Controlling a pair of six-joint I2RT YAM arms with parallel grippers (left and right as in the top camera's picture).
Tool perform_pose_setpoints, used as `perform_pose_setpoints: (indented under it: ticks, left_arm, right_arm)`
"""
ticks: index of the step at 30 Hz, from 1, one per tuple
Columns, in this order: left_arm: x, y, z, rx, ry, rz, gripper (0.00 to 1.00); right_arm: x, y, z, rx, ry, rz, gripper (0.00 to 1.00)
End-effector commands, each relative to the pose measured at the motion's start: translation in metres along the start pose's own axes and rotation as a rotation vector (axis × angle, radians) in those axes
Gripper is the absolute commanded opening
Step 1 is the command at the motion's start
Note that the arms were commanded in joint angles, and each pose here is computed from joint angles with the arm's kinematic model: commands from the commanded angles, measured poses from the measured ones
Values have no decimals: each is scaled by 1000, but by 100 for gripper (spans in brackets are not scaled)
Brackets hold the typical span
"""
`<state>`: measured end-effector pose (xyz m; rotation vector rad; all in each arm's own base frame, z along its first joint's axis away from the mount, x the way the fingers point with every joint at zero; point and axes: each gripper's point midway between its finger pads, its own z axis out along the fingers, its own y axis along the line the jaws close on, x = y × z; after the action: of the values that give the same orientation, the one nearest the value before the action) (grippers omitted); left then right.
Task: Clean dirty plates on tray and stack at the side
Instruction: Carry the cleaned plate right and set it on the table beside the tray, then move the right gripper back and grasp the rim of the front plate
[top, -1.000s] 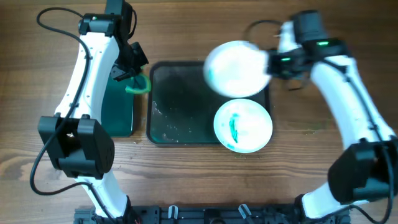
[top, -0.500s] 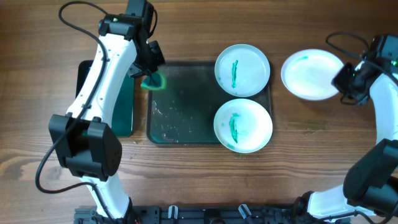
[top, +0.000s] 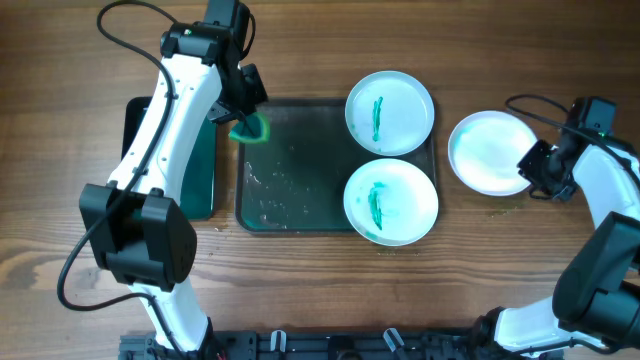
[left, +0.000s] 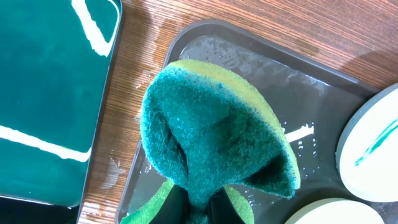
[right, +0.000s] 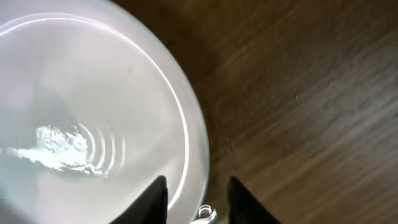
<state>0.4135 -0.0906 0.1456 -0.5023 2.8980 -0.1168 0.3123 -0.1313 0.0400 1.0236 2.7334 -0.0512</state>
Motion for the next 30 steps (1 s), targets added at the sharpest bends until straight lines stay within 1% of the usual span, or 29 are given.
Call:
perform_pose_setpoints:
  ticks: [1,3,4,6,7,11,12,14,18,25,27,30]
  left_arm:
    - [-4,-6,-12,26,-31,17,4]
    - [-4,-6,-12,27,-31,17,4]
    - [-4,-6,-12,27,-31,17,4]
    - [-4,-6,-12,27,-31,17,4]
    - [-4,-6,-12,27,-31,17,4]
    - [-5,-7,-12,30,-36,17,4]
    - [-5,-7,-12,30,-36,17,4]
    - [-5,-7,-12,30,-36,17,4]
    - [-5,-7,-12,30,-36,17,4]
    - [-5,-6,-12,29,-36,17,4]
    - [-5,-6,-12,29,-36,17,4]
    - [-5,-6,-12,29,-35,17,4]
  right_arm:
    - [-14,35,-41,-176,28,-78,36]
    - [-4,55,-61,-289,93,-137,38]
    - [10,73,-73,-377,146,-200,39]
    - [30,89,-80,-448,209,-261,39]
    - [40,94,-81,-454,238,-290,38]
    - [81,106,-76,-432,339,-388,38]
    - [97,108,-71,-411,372,-425,37]
    - [115,106,-62,-341,402,-455,37]
    - [136,102,-44,-233,411,-475,34]
    - [162,105,-22,-235,417,-533,33]
    - [167,105,-15,-238,411,-530,29]
    - [169,105,-11,-240,407,-531,20]
